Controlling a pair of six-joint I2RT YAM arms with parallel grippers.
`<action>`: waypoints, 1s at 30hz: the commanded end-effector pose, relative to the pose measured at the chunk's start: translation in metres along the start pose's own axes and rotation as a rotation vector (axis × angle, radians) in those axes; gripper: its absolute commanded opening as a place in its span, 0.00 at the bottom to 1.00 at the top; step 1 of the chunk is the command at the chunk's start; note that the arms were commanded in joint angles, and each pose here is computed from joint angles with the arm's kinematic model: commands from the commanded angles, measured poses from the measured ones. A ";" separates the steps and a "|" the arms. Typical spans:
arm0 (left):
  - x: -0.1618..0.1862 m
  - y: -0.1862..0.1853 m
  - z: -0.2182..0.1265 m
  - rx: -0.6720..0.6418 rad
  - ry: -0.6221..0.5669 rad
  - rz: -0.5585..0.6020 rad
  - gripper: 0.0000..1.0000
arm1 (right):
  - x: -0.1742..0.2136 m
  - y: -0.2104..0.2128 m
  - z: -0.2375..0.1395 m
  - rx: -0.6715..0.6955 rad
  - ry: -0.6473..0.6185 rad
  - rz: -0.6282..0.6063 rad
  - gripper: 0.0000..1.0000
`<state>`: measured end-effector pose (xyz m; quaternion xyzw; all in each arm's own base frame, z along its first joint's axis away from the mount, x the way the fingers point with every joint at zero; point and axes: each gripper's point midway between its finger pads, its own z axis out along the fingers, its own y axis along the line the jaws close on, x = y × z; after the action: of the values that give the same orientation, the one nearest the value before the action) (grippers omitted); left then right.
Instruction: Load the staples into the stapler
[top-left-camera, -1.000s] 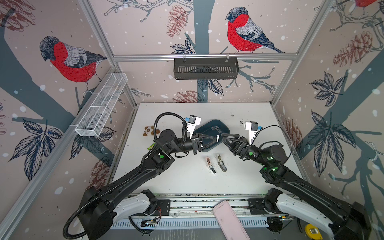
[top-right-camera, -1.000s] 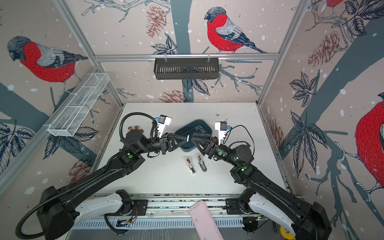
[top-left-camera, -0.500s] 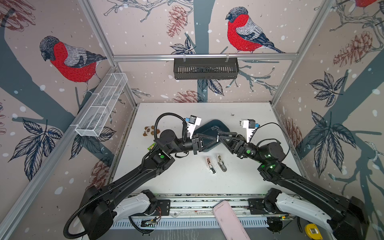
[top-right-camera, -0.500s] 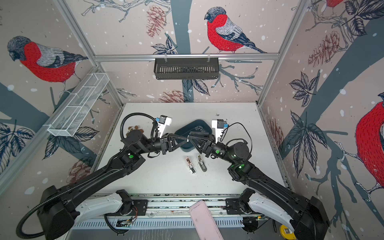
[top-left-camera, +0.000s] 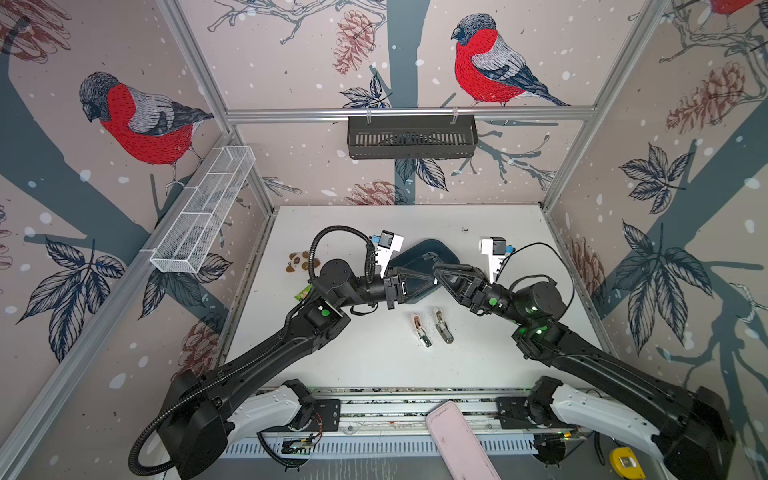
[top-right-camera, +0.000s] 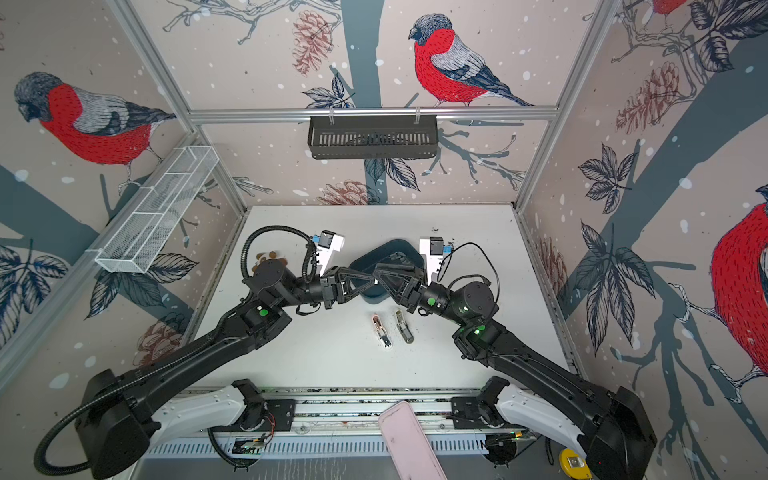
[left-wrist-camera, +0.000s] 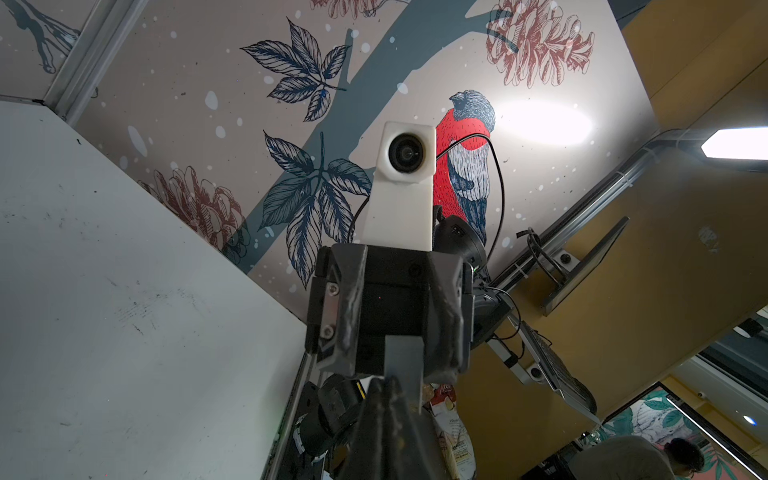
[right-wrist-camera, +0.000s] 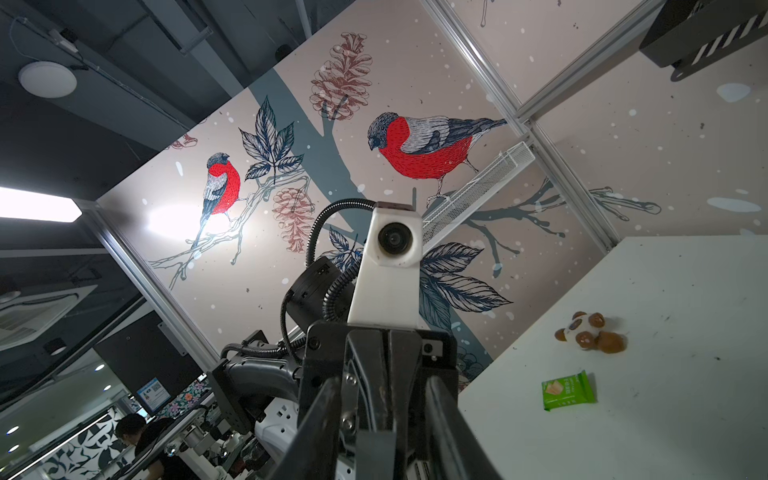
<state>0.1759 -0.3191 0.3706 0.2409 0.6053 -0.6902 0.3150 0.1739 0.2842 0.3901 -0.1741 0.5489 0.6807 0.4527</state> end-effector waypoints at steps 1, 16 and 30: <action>-0.008 -0.012 -0.001 0.042 -0.027 0.050 0.00 | -0.006 0.007 0.000 -0.026 -0.025 -0.031 0.33; -0.007 -0.013 -0.002 0.048 -0.027 0.057 0.00 | -0.004 0.004 0.001 -0.023 -0.019 -0.021 0.18; -0.010 0.002 -0.015 -0.034 -0.047 0.048 0.52 | 0.002 -0.012 -0.004 0.048 -0.007 -0.019 0.16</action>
<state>0.1828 -0.3125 0.3664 0.2255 0.6172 -0.6806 0.3242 0.1772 0.2817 0.3872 -0.1687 0.5498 0.6769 0.4594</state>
